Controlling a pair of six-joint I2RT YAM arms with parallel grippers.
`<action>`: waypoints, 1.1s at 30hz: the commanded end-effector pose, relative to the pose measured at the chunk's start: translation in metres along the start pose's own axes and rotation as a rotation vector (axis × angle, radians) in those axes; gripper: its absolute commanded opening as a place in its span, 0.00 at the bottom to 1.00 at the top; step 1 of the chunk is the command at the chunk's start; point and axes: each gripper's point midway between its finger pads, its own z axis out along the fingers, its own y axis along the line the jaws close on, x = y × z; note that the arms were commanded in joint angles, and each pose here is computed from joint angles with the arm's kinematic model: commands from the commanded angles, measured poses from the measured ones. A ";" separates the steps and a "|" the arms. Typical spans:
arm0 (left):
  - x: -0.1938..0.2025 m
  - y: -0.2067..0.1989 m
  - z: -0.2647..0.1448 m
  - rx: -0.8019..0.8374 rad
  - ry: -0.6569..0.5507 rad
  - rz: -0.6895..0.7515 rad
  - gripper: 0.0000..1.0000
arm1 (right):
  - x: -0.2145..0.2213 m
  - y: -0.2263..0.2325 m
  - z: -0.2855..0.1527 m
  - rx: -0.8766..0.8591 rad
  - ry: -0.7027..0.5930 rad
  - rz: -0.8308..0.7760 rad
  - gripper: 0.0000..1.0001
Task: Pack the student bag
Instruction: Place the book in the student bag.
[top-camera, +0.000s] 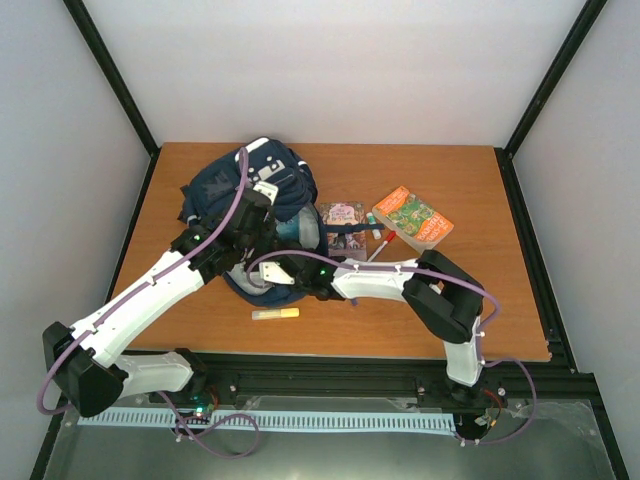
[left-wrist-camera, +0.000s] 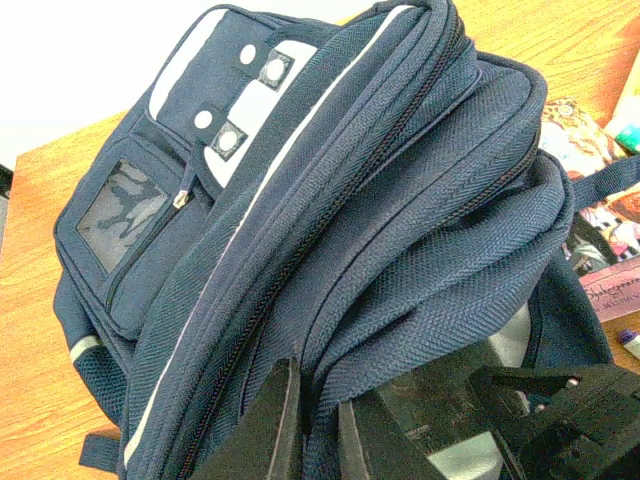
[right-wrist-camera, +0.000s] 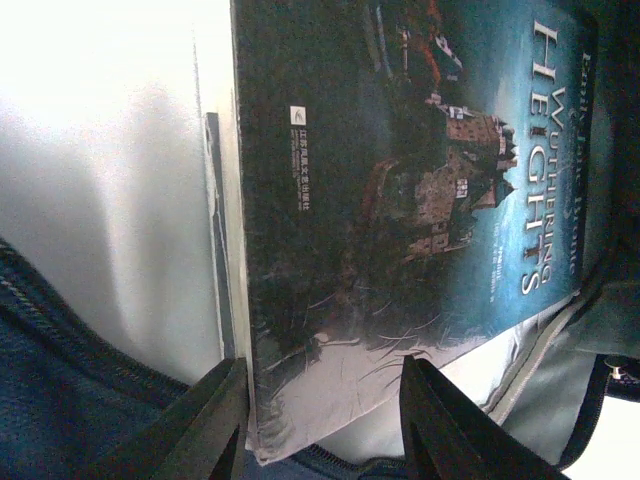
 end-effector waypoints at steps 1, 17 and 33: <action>-0.041 0.014 -0.023 -0.009 -0.157 -0.105 0.01 | -0.011 -0.013 -0.019 0.053 -0.037 -0.034 0.44; -0.041 0.013 -0.023 -0.003 -0.157 -0.102 0.01 | 0.016 -0.059 0.010 0.237 0.056 -0.116 0.47; -0.040 0.010 -0.022 0.009 -0.152 -0.095 0.01 | 0.014 -0.112 0.029 0.466 0.027 -0.032 0.46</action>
